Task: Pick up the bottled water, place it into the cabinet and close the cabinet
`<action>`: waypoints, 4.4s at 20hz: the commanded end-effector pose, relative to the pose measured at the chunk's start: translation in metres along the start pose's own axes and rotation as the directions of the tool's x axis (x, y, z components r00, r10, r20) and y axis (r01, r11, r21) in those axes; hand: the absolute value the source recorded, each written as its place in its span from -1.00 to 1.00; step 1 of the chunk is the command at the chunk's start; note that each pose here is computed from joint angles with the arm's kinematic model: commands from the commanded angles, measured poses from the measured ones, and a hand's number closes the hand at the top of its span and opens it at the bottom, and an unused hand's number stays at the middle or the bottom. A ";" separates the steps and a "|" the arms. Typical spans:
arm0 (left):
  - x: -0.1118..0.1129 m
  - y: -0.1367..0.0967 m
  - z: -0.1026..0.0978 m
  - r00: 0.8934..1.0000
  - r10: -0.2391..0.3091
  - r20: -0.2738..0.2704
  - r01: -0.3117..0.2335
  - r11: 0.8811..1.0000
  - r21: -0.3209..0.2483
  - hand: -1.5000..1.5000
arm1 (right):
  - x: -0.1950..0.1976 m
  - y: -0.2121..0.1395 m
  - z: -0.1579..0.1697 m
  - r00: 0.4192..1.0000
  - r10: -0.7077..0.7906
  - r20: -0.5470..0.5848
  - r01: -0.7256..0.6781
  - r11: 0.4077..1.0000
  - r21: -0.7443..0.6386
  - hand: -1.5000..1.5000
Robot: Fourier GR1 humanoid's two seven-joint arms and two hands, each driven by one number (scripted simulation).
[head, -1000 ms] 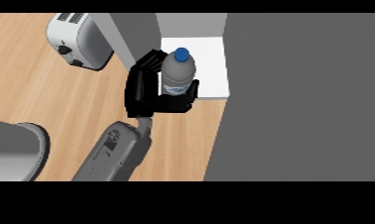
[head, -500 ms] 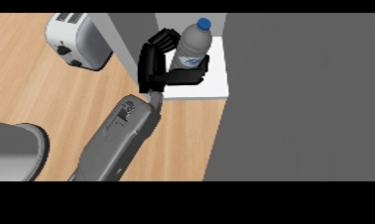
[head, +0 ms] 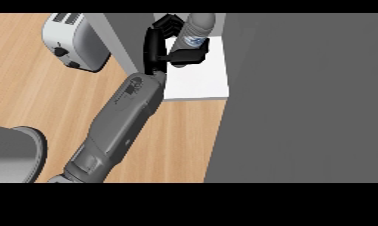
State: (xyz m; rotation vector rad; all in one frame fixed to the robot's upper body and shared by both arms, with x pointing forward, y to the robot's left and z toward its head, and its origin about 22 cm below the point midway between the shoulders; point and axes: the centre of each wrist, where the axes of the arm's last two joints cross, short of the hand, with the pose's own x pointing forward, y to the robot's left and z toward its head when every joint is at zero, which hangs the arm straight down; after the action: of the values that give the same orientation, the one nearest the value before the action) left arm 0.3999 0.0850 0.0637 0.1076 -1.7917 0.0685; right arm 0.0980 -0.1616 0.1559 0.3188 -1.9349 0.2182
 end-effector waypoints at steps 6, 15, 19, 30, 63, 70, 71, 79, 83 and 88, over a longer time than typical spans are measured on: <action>-0.023 -0.002 -0.012 0.984 -0.176 -0.030 0.177 0.983 0.052 1.00 | 0.020 -0.002 0.009 0.999 -0.020 0.044 0.020 1.000 0.012 -1.00; -0.039 0.008 -0.017 0.966 -0.246 -0.080 0.254 0.962 0.098 1.00 | 0.019 -0.005 0.003 0.998 0.003 0.057 -0.003 1.000 -0.003 -1.00; -0.044 0.010 -0.016 0.959 -0.273 -0.083 0.281 0.953 0.116 1.00 | 0.031 -0.006 0.011 0.999 0.012 0.052 -0.014 0.999 0.036 -1.00; -0.063 0.022 -0.007 0.877 -0.468 -0.110 0.478 0.871 0.115 -1.00 | 0.012 -0.005 0.010 0.998 -0.034 0.054 0.033 0.999 0.019 -1.00; -0.057 0.024 -0.004 0.981 0.156 0.119 -0.135 0.976 -0.169 1.00 | 0.025 -0.011 0.006 0.998 0.008 0.058 -0.009 1.000 0.016 -1.00; -0.059 0.021 0.018 0.958 0.285 0.031 -0.262 0.915 -0.307 1.00 | 0.006 -0.005 0.008 0.997 0.073 0.038 -0.072 0.997 -0.019 -1.00; -0.054 0.016 0.023 0.952 0.305 0.004 -0.289 0.905 -0.313 1.00 | 0.018 -0.008 0.010 0.998 0.059 0.034 -0.059 0.998 -0.008 -1.00; -0.049 0.031 0.079 0.912 0.410 0.004 -0.392 0.875 -0.283 1.00 | 0.027 -0.011 0.018 0.997 0.076 0.024 -0.076 0.997 0.018 -1.00; -0.056 0.085 0.111 0.919 0.393 0.000 -0.378 0.884 -0.277 1.00 | 0.031 -0.015 0.006 0.995 0.098 0.032 -0.099 0.995 0.031 -1.00; -0.017 0.097 0.155 0.898 0.441 -0.013 -0.423 0.853 -0.305 1.00 | 0.020 -0.006 0.006 0.996 0.089 0.002 -0.088 0.983 0.163 1.00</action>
State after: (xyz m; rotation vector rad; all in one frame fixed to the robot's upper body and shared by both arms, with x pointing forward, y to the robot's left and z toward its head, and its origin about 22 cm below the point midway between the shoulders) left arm 0.2787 0.1536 -0.0006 -0.4853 -1.8446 0.1098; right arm 0.0966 -0.1716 0.1536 0.2834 -1.9151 0.3699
